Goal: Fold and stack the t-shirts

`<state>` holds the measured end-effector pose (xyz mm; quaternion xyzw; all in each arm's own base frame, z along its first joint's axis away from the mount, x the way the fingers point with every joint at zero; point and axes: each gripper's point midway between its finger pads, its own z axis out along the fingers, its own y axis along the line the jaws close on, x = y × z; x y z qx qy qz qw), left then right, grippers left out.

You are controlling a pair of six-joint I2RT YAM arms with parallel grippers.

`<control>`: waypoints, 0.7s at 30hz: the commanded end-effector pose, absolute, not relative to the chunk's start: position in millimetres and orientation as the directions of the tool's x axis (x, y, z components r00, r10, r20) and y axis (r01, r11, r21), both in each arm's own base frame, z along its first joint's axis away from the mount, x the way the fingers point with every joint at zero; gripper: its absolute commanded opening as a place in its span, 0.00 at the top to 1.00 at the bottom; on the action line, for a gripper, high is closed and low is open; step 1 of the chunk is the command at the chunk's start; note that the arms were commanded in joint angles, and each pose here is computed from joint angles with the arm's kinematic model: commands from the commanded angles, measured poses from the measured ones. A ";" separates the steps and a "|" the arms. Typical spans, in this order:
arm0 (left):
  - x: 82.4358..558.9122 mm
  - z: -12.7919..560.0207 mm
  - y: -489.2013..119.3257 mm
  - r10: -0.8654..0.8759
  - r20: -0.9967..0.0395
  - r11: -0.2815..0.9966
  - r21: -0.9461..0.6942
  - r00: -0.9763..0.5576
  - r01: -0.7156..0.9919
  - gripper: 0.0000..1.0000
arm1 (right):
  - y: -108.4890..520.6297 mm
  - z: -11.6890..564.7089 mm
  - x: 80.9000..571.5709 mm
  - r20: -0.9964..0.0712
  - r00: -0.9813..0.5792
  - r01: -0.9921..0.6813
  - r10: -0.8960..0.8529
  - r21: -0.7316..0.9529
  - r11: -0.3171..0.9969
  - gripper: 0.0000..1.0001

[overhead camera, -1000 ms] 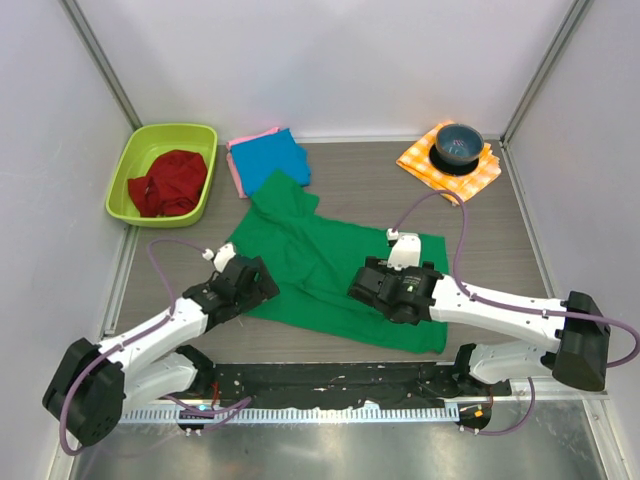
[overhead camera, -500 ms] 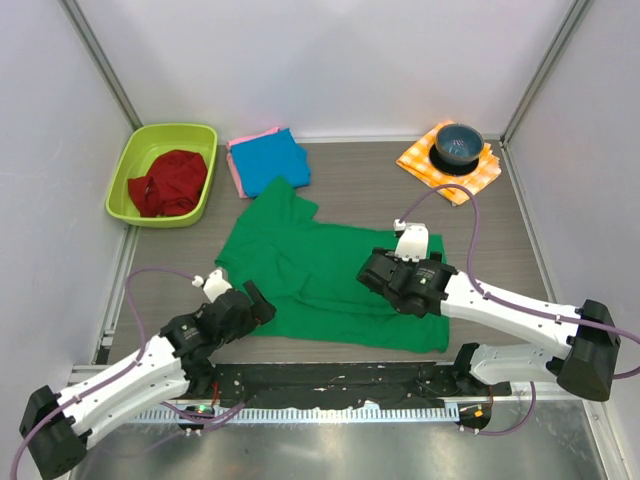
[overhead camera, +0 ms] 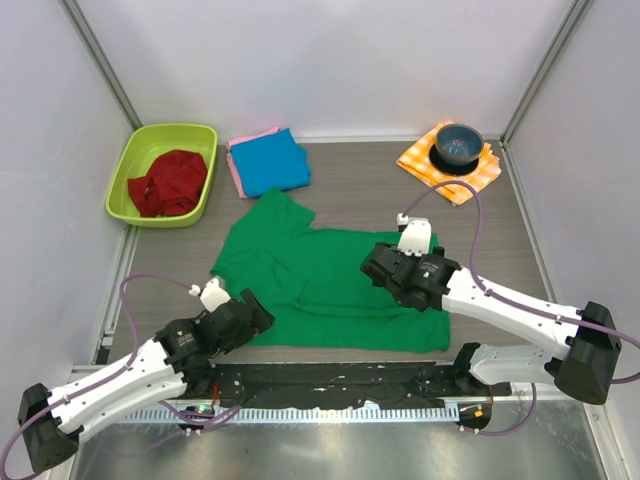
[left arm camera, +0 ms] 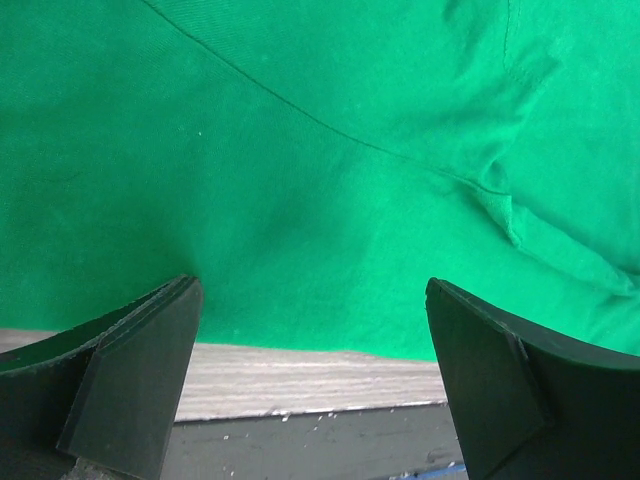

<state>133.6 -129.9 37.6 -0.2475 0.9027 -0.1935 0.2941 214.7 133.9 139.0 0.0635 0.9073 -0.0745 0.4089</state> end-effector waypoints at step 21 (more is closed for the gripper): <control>403.3 148.9 -168.0 -0.419 -0.594 0.906 -0.328 -0.687 -0.268 0.00 | 109.5 141.6 412.6 -0.746 -0.571 0.278 0.343 0.218 0.936 0.01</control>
